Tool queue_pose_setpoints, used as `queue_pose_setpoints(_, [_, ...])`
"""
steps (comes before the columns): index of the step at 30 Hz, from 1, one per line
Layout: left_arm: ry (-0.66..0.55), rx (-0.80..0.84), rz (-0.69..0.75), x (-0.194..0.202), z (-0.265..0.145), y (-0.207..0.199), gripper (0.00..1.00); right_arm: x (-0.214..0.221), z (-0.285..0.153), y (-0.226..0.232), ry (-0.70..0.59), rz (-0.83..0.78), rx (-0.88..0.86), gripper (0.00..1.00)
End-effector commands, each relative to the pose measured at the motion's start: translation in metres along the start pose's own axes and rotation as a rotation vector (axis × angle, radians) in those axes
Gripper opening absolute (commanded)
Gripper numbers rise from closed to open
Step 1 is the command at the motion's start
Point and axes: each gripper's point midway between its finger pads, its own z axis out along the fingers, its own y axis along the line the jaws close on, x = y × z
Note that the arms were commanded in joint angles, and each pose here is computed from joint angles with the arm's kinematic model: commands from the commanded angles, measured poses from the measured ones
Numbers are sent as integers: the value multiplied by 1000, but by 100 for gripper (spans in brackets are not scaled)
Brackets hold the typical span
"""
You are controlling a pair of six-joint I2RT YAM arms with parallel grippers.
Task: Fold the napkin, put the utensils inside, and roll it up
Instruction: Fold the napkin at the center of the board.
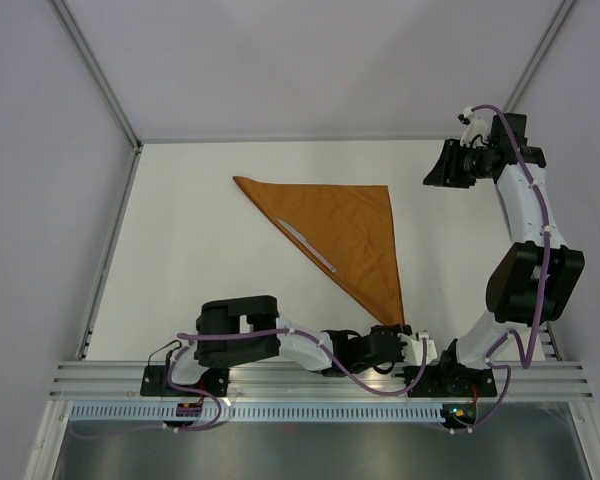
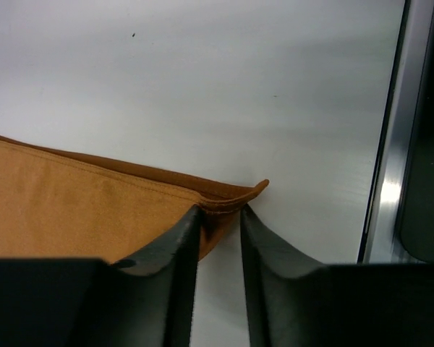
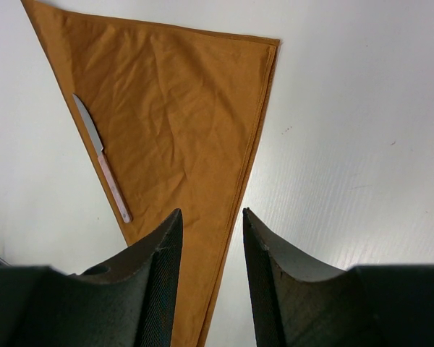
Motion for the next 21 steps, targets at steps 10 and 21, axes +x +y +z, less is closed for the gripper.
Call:
queue_pose_setpoints(10, [-128,-72,-89,-51,1,24,2,-9,-10,10,-45,-30,-17,44])
queue_pose_setpoints(21, [-124,-180,-612,-30,-17,149,2,-8,-9,12,-41,-29,-30,44])
